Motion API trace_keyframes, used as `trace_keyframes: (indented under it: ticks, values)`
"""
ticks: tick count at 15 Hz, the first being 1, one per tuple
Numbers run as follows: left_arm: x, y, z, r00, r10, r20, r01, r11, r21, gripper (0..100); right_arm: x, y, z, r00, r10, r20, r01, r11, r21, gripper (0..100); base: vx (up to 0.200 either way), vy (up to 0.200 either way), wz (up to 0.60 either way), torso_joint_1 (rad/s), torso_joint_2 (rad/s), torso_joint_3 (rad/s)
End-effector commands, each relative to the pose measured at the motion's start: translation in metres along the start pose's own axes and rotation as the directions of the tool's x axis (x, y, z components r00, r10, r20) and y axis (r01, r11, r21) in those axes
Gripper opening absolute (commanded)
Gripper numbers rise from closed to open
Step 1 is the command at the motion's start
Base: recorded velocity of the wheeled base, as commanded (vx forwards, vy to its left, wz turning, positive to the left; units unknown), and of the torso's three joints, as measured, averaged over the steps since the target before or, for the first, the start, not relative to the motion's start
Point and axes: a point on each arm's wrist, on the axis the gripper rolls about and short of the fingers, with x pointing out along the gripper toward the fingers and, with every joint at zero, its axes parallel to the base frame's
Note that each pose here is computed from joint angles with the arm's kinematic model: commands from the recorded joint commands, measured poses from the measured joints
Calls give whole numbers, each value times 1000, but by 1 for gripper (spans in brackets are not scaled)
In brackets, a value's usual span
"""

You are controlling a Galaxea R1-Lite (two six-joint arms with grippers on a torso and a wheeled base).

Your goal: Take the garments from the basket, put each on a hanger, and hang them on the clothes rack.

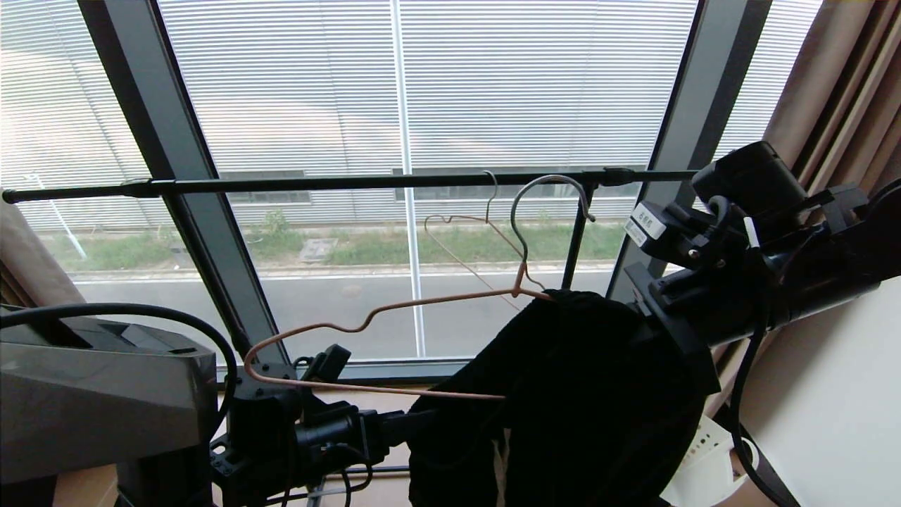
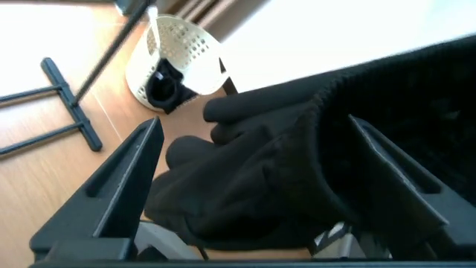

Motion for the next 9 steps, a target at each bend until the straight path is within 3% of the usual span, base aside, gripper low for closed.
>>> trace_keyframes:
  ticks: [1,9]
  values:
    - [2,-1,-2,1000,-6,-9,6,1000,3,0,0,1,0,1000,1,0,-1,1000,-2,0,0,0,0,0,0,0]
    - [-15,6,13,998,33,62,-33,999,-5,0,-12,-4,-12,999,-38,-5,38,998,43,0,0,0,0,0,0,0]
